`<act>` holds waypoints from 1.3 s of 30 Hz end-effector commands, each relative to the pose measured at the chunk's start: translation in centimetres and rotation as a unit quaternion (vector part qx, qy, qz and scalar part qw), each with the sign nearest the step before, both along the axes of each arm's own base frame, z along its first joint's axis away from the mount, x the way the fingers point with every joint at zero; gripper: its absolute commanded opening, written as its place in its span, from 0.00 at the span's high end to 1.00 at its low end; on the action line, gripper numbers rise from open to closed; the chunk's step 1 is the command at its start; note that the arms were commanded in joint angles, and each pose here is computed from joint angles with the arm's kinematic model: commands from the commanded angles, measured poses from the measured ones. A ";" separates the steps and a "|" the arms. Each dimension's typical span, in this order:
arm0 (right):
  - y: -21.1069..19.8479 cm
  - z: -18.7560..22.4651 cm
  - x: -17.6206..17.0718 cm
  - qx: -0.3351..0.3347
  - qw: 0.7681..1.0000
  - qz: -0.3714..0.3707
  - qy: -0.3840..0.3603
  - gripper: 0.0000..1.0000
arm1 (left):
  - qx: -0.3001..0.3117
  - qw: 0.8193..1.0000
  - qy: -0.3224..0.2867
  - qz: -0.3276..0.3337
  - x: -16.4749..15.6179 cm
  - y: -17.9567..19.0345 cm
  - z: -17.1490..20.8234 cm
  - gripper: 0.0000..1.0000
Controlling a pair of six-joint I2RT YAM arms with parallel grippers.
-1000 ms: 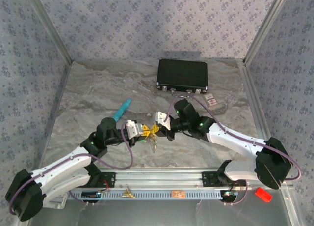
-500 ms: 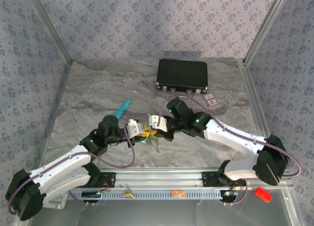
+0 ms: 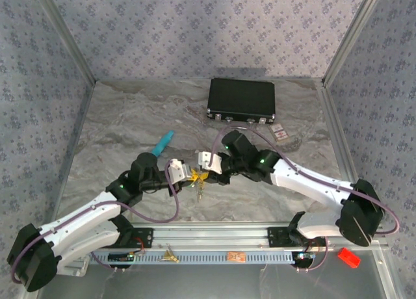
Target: Put the keys on the keyring
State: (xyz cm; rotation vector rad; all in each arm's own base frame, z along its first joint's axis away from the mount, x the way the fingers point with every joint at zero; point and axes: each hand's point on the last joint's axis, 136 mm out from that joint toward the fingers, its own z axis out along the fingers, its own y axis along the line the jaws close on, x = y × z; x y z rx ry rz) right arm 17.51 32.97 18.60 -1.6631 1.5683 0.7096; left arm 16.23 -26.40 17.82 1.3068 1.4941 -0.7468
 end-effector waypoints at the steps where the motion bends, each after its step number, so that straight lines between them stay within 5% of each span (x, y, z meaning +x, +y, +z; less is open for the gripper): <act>1: -0.5 0.1 -0.1 0.022 0.999 -0.015 0.024 0.76 | -0.037 0.998 -0.049 -0.014 -0.3 -0.2 2.2 1.00; 28: 1.9 -3.6 -0.5 0.056 0.995 -0.012 0.087 0.64 | -0.061 0.996 -0.066 -0.005 -0.2 0.0 3.1 1.00; 39: 0.8 -3.1 0.0 0.027 0.997 -0.029 0.059 0.88 | -0.036 0.997 -0.062 0.008 0.1 0.4 2.7 1.00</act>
